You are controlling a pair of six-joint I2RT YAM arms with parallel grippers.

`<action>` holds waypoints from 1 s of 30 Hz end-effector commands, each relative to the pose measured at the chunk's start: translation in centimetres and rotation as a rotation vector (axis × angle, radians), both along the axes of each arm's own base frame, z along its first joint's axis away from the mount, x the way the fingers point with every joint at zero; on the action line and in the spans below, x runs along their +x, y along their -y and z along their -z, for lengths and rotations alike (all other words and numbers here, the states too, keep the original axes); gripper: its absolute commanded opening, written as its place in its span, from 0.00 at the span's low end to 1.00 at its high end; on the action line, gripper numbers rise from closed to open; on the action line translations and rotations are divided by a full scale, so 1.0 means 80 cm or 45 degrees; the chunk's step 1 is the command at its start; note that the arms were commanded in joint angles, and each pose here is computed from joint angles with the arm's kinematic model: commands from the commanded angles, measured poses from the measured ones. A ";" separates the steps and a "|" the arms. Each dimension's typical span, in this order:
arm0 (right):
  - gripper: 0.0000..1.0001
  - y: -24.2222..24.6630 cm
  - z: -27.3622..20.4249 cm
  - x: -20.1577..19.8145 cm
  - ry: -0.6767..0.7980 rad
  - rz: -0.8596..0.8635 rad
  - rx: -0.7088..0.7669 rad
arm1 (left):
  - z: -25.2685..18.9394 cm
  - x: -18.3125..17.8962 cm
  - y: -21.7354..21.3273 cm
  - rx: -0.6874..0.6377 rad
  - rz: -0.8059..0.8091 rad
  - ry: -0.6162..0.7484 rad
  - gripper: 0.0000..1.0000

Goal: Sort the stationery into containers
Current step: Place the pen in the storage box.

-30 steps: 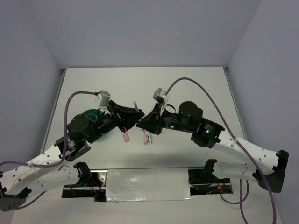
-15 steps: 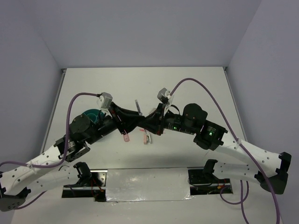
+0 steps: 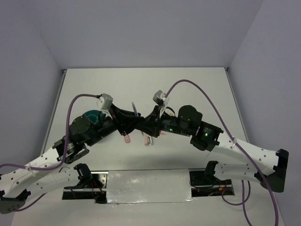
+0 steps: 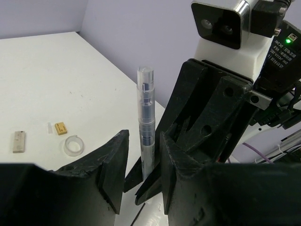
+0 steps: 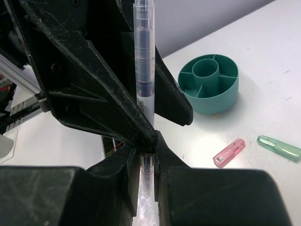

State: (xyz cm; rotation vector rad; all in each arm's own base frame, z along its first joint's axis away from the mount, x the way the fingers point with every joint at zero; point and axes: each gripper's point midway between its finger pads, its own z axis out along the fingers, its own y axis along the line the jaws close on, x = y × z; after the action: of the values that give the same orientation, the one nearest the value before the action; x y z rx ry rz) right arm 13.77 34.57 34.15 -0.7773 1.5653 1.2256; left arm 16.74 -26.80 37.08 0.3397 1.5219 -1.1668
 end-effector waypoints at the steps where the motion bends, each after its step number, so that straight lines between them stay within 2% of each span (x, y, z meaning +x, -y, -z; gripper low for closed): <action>1: 0.00 -0.005 -0.037 -0.001 0.051 0.005 0.131 | -0.013 -0.004 -0.004 0.001 0.002 0.045 0.44; 8: 0.00 -0.008 -0.030 -0.001 0.043 -0.003 0.119 | -0.015 -0.001 -0.010 0.003 -0.030 0.046 0.39; 10: 0.00 -0.010 -0.027 -0.003 0.040 -0.016 0.110 | -0.016 -0.001 -0.012 0.002 -0.037 0.054 0.26; 11: 0.00 -0.011 -0.023 -0.002 0.037 -0.018 0.101 | -0.015 0.001 -0.014 0.007 -0.049 0.052 0.02; 13: 0.03 -0.014 -0.020 -0.007 0.041 -0.055 0.101 | -0.016 0.009 -0.020 0.033 -0.105 0.053 0.00; 14: 0.13 -0.016 -0.013 -0.009 0.036 -0.071 0.093 | -0.011 0.013 -0.024 0.053 -0.135 0.048 0.00; 15: 0.52 -0.016 -0.012 -0.015 0.040 -0.098 0.095 | -0.009 0.017 -0.029 0.064 -0.176 0.054 0.00; 17: 0.97 -0.011 -0.009 -0.015 0.059 -0.094 0.094 | -0.009 0.035 -0.055 0.062 -0.341 0.057 0.00; 19: 1.00 0.001 0.007 -0.009 0.070 -0.042 0.049 | 0.010 0.053 -0.083 0.158 -0.515 0.035 0.00; 20: 1.00 0.008 0.029 -0.002 0.056 -0.009 0.011 | 0.018 0.070 -0.115 0.186 -0.715 0.019 0.00; 22: 1.00 0.025 0.036 0.002 0.064 0.050 0.025 | 0.045 0.089 -0.151 0.295 -0.943 0.062 0.00; 23: 1.00 0.034 0.060 0.007 0.045 0.078 -0.007 | 0.049 0.096 -0.169 0.296 -1.059 0.067 0.00; 24: 1.00 0.040 0.064 0.009 0.038 0.104 -0.002 | 0.057 0.101 -0.204 0.355 -1.265 0.069 0.00; 30: 1.00 0.079 0.075 0.000 0.047 0.171 0.021 | 0.075 0.138 -0.310 0.397 -1.767 0.040 0.00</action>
State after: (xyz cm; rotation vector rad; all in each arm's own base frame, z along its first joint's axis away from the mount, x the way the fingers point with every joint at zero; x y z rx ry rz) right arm 13.59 29.22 26.03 -0.7142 1.6267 1.1249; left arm 27.05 -8.16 29.31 -0.2360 1.5304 -0.0349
